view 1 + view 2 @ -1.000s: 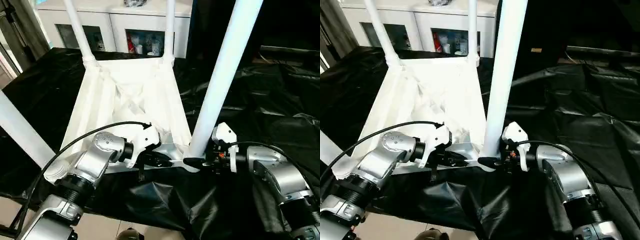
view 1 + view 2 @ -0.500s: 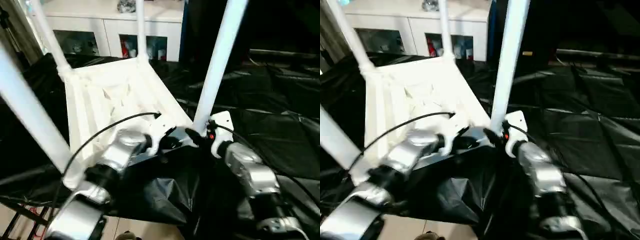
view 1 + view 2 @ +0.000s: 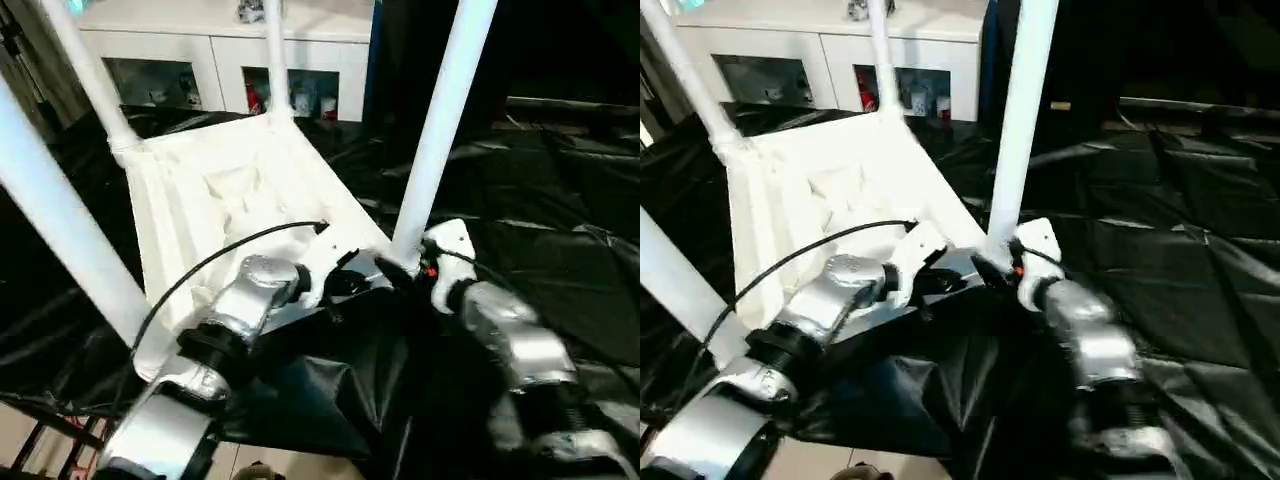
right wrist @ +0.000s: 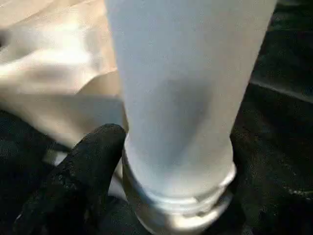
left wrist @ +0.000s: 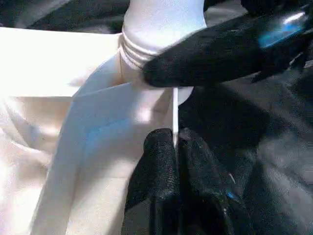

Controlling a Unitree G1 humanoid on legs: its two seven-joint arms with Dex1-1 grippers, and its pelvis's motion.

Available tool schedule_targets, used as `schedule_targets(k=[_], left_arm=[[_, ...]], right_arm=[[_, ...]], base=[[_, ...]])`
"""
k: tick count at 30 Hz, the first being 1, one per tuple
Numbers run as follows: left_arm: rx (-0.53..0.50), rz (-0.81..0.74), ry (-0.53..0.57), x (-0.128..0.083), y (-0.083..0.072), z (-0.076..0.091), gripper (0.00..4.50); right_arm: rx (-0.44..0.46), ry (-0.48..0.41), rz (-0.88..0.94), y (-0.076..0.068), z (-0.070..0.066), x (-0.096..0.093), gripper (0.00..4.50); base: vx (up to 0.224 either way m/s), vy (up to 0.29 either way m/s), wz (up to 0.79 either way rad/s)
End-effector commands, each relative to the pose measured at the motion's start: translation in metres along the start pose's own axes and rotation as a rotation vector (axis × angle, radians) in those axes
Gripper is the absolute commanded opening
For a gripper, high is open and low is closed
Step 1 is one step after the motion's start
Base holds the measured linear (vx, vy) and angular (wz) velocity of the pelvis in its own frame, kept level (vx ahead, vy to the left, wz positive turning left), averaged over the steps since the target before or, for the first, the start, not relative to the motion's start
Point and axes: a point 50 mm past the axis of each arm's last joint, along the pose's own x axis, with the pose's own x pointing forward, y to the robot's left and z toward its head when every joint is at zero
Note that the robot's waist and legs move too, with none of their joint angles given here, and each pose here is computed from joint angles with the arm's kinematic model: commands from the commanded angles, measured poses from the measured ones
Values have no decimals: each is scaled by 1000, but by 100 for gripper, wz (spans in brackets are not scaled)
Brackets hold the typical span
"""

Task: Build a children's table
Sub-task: Rotate leg to tighten

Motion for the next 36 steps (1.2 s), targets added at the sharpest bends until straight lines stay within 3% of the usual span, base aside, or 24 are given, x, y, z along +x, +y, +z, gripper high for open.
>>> schedule_targets(k=[1,8,16,22,23,31,36], left_arm=[[90,-164,-122,7,-18,23,0],[125,-300,-106,-15,-23,10,0],[125,-364,-86,-27,-27,2,0],[129,-367,-72,-32,-26,-1,0],[129,-367,-70,-33,-26,-1,0],[107,-288,-64,-28,-21,1,0],[65,-132,-82,-13,-10,10,0]], right_arm=[[-38,-1,213,24,4,7,352],[-123,53,397,14,6,-23,352],[-121,114,467,13,4,-31,352],[-105,112,498,16,4,-32,309],[-104,114,503,17,4,-32,286],[-53,76,459,23,0,-24,271],[20,40,182,18,-9,0,271]], base=[[0,0,0],[0,0,0],[0,0,0],[0,0,0],[0,0,0],[0,0,0],[0,0,0]])
